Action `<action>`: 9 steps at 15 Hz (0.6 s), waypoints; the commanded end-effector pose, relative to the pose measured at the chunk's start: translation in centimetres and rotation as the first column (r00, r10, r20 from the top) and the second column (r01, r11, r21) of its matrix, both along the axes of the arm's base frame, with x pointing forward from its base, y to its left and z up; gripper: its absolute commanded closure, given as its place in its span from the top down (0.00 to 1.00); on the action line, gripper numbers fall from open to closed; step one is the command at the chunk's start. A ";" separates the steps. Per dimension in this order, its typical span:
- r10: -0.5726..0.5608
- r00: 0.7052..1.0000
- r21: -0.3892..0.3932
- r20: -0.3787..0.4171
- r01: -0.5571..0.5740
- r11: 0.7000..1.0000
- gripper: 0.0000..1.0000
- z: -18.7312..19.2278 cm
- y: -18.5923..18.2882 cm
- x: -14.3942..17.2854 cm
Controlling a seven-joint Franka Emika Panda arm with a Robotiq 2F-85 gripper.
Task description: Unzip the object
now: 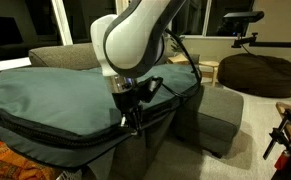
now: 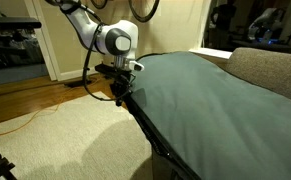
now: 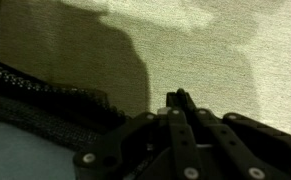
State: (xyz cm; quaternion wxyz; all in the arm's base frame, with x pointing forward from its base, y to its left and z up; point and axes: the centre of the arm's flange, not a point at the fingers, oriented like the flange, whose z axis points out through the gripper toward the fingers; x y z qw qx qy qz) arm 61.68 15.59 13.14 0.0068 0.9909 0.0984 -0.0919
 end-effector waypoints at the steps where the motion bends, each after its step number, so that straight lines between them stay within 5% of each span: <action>1: 0.022 1.000 -0.011 0.010 -0.021 1.000 0.05 3.6 3.5 -1.5; 9: 0.069 0.997 -0.031 0.034 -0.068 0.997 0.05 4.8 6.9 -2.6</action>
